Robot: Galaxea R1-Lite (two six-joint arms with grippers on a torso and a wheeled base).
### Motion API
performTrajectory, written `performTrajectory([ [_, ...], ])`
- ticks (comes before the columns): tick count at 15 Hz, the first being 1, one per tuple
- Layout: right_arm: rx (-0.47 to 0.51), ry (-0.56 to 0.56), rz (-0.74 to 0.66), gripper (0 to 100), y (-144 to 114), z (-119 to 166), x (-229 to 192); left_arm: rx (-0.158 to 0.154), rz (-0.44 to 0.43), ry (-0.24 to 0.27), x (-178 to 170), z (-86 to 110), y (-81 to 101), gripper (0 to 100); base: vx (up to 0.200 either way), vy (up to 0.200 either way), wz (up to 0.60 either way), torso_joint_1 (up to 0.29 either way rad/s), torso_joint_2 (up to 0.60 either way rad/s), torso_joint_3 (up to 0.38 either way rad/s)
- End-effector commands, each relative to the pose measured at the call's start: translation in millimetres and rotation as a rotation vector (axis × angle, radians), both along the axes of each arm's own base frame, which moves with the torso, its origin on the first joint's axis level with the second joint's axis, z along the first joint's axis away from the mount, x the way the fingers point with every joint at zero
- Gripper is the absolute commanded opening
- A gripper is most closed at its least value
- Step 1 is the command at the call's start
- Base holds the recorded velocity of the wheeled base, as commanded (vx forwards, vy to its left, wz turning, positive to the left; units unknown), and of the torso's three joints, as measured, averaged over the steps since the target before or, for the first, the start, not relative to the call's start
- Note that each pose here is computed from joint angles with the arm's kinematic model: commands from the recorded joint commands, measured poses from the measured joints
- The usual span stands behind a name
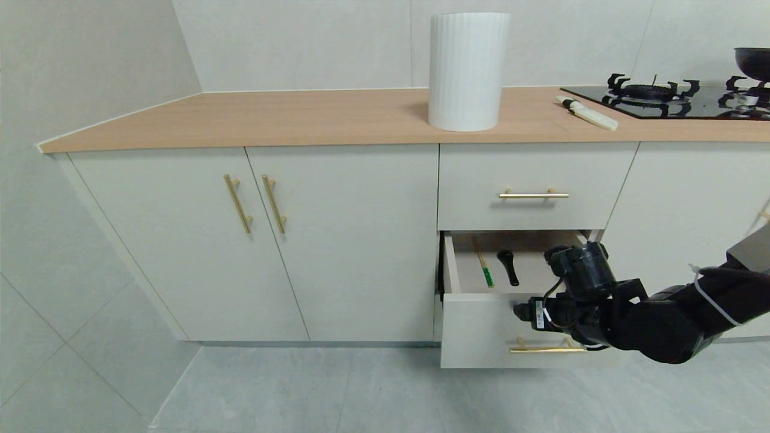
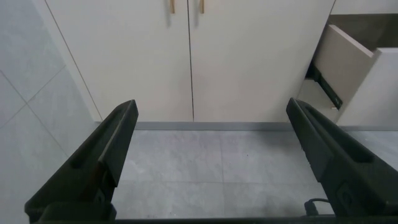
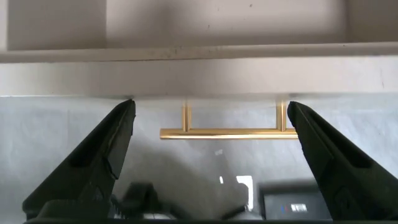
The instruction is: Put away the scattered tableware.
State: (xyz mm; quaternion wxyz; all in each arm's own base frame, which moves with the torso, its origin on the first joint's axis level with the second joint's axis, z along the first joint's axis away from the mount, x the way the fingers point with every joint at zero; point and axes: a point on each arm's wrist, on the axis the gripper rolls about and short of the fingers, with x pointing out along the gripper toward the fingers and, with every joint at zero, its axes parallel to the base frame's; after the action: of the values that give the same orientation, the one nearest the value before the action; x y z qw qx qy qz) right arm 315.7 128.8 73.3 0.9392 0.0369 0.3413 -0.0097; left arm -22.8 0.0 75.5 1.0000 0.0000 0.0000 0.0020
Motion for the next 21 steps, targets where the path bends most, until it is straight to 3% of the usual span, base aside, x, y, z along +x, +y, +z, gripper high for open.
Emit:
performTrajectory([
  [1, -0.007, 0.014, -0.008, 100, -0.5, -10.0, 8.8, 0.0, 0.001, 0.002, 0.1, 0.0, 0.0, 100, 0.0, 0.0, 0.0, 0.0, 0.0, 0.0],
  [5, -0.017, -0.029, -0.007, 100, -0.4, -20.9, 31.0, 0.0, 0.001, 0.0, 0.0, 0.0, 0.0, 100, 0.0, 0.0, 0.0, 0.0, 0.0, 0.0],
  [10, -0.039, -0.161, 0.027, 100, 6.0, -38.8, 62.5, 0.0, 0.001, 0.002, 0.1, 0.0, 0.0, 100, 0.0, 0.0, 0.0, 0.0, 0.0, 0.0],
  [21, -0.01, -0.258, -0.032, 100, 1.9, -49.6, 119.2, 0.0, 0.001, 0.0, 0.0, 0.0, 0.0, 100, 0.0, 0.0, 0.0, 0.0, 0.0, 0.0],
])
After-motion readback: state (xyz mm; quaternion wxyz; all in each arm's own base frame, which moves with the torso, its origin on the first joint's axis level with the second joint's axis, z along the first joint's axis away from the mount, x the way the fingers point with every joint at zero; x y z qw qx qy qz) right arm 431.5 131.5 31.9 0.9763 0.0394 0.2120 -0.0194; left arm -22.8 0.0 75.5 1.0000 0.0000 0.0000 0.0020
